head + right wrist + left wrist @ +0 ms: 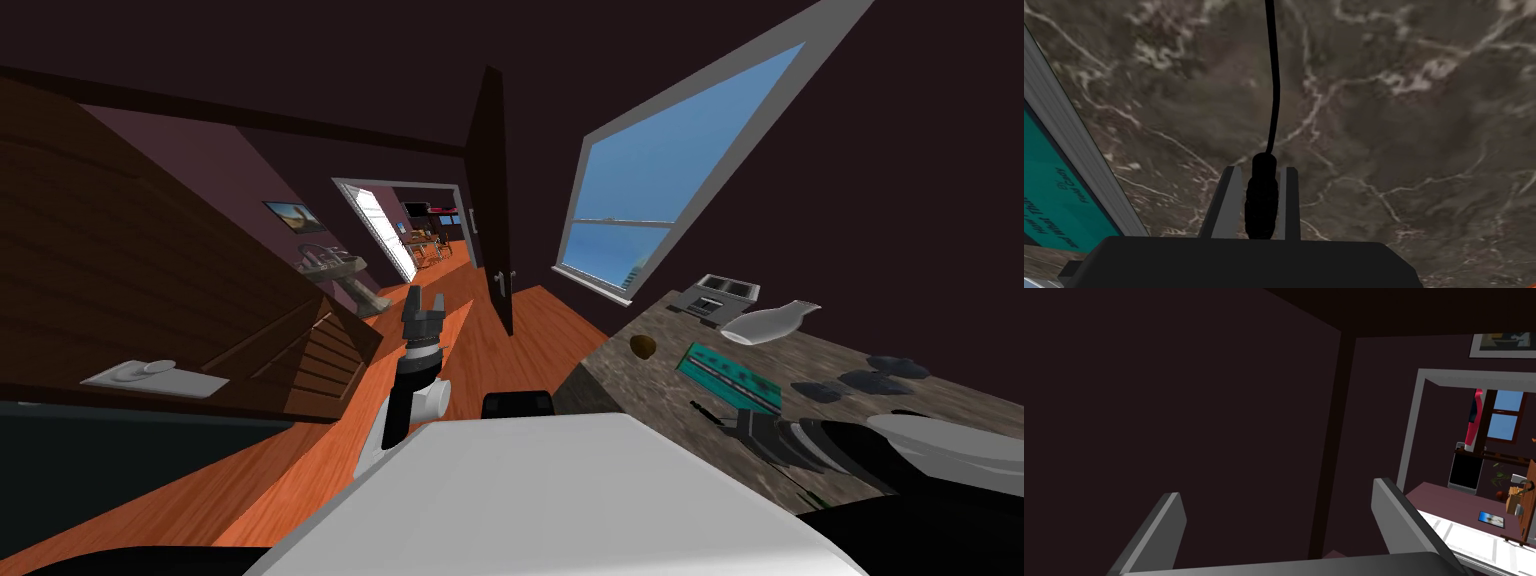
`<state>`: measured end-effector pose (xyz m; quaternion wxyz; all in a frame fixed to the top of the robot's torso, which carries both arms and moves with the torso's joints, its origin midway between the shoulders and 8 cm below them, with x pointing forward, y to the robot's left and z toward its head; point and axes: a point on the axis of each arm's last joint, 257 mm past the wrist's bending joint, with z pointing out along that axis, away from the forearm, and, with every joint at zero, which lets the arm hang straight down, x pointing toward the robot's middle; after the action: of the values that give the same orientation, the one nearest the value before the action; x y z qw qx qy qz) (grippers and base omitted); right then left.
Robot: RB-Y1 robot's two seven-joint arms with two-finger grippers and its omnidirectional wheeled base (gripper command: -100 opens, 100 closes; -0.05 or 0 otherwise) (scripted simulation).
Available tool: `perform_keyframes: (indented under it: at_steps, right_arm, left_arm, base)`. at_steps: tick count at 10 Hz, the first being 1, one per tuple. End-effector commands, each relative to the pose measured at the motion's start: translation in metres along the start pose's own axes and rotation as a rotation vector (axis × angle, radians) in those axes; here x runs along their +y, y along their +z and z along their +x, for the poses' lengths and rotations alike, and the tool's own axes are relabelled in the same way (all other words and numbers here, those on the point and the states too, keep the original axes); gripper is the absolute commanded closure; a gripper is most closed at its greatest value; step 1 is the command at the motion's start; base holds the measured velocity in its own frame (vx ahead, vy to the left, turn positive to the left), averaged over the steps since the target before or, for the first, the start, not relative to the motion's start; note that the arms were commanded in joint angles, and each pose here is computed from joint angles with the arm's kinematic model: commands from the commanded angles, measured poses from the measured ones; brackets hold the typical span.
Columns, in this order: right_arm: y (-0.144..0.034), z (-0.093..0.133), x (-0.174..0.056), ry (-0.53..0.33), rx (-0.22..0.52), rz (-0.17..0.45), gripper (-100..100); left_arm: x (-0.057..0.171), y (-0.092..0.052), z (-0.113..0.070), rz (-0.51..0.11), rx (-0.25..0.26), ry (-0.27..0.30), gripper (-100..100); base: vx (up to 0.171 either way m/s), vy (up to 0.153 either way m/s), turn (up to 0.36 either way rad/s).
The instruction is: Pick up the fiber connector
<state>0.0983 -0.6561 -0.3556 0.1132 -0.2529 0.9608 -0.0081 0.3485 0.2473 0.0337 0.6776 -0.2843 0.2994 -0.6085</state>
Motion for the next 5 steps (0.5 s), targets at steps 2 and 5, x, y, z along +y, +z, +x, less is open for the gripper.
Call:
perform_keyframes:
  at_steps: [2, 5]
  right_arm:
    - [0.000, 0.000, 0.000, 0.000, 0.000, 0.000, 0]
    - [-0.011, -0.010, -0.006, -0.014, -0.001, 0.000, 100]
  left_arm:
    - [0.000, 0.000, 0.000, 0.000, 0.000, 0.000, 0]
    - [0.000, 0.000, 0.000, 0.000, 0.000, 0.000, 0]
  base:
    - [0.000, 0.000, 0.000]
    - [-0.011, 0.015, -0.075]
